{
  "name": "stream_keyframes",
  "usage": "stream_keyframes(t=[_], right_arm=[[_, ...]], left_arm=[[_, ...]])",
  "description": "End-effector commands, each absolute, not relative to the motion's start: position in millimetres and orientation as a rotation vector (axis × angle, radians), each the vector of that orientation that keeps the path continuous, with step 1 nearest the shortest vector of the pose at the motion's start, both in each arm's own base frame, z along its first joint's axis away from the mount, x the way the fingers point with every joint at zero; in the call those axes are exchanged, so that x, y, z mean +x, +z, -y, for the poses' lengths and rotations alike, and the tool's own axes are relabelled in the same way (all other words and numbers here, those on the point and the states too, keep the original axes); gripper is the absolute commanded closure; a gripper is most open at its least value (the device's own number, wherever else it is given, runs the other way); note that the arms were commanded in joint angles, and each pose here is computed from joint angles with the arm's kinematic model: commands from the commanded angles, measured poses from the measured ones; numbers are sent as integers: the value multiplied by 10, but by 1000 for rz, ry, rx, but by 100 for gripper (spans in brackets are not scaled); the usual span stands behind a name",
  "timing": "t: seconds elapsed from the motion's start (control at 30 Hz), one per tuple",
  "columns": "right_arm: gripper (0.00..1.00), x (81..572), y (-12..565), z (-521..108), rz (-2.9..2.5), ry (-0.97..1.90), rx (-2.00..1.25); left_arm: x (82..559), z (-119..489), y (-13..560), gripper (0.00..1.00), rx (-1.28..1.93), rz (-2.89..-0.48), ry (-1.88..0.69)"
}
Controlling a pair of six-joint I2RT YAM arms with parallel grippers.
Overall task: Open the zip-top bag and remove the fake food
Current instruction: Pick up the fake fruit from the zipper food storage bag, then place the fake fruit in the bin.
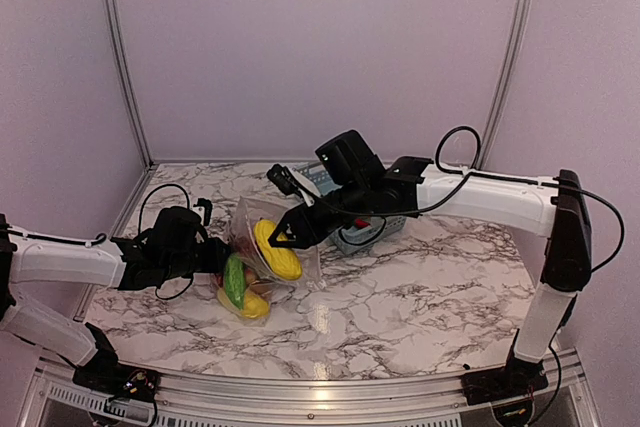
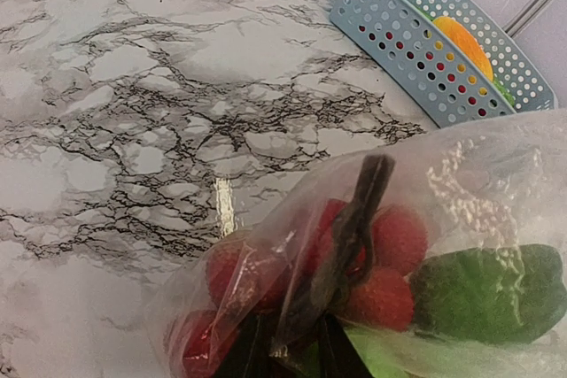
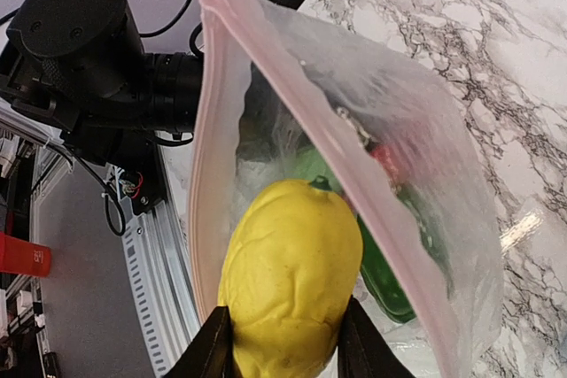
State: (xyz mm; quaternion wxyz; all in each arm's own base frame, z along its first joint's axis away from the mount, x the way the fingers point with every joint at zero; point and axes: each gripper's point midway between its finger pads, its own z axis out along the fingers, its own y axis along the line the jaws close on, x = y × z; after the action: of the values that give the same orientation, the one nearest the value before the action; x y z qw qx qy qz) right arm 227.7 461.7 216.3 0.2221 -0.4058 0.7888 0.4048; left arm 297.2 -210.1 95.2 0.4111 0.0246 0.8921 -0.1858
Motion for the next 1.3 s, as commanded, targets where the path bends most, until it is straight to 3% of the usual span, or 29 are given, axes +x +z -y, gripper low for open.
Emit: stream_keyframes(t=[0.0, 0.87, 1.27], right_arm=[[67, 2174, 2088, -4627, -2196, 1117, -1171], [67, 2228, 3062, -4332, -1986, 1104, -1116], [68, 3132, 3275, -3775, -1976, 921, -827]], left_arm=[[2897, 1961, 807, 78, 70, -2297, -397], [2888, 1949, 798, 78, 74, -2303, -388], [2902, 1972, 824, 78, 91, -2300, -392]])
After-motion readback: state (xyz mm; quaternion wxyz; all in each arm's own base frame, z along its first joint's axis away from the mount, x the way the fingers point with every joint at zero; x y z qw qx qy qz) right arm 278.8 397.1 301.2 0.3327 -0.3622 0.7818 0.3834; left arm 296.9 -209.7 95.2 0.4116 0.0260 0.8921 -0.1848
